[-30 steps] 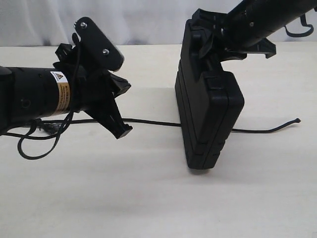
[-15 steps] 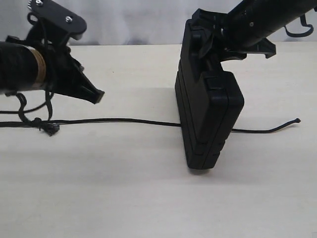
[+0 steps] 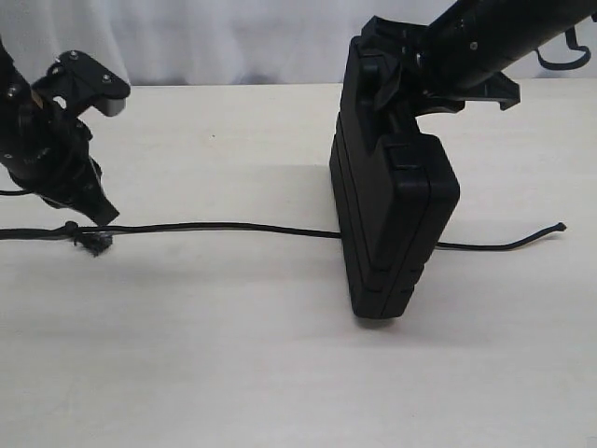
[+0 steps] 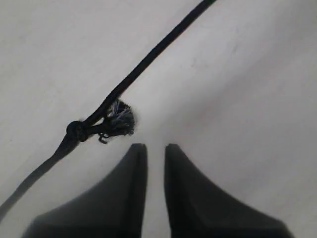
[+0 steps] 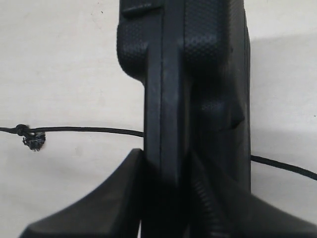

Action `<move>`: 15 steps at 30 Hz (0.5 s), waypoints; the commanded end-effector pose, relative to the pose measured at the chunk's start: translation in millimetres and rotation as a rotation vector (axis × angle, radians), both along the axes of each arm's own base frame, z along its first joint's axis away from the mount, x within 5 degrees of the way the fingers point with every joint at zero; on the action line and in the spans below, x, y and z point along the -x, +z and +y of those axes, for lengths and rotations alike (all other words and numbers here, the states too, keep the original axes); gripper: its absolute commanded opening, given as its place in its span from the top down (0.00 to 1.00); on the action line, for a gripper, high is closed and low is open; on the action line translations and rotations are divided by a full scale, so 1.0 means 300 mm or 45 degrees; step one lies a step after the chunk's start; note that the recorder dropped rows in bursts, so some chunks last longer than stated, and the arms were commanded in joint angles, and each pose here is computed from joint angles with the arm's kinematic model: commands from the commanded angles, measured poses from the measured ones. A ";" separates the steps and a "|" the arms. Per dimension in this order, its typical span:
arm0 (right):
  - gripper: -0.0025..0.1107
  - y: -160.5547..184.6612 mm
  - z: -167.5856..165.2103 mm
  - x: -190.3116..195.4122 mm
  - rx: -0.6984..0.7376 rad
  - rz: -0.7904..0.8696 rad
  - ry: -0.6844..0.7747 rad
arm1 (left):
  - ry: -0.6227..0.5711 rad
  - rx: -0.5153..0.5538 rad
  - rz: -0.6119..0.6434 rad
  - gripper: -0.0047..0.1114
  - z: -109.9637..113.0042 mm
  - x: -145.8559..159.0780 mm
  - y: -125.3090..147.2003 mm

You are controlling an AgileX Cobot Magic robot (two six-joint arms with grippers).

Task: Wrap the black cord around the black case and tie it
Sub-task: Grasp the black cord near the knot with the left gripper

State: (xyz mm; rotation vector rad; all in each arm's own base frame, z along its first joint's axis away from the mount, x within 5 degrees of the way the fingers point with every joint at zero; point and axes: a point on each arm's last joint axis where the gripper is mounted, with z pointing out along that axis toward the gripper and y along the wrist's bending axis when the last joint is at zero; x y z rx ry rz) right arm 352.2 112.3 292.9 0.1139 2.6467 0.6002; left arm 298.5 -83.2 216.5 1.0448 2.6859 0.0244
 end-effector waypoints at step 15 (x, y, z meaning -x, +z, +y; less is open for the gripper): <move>0.94 -0.009 -0.005 0.003 0.014 0.018 -0.001 | -0.653 -0.479 0.168 0.40 0.049 -0.098 -0.281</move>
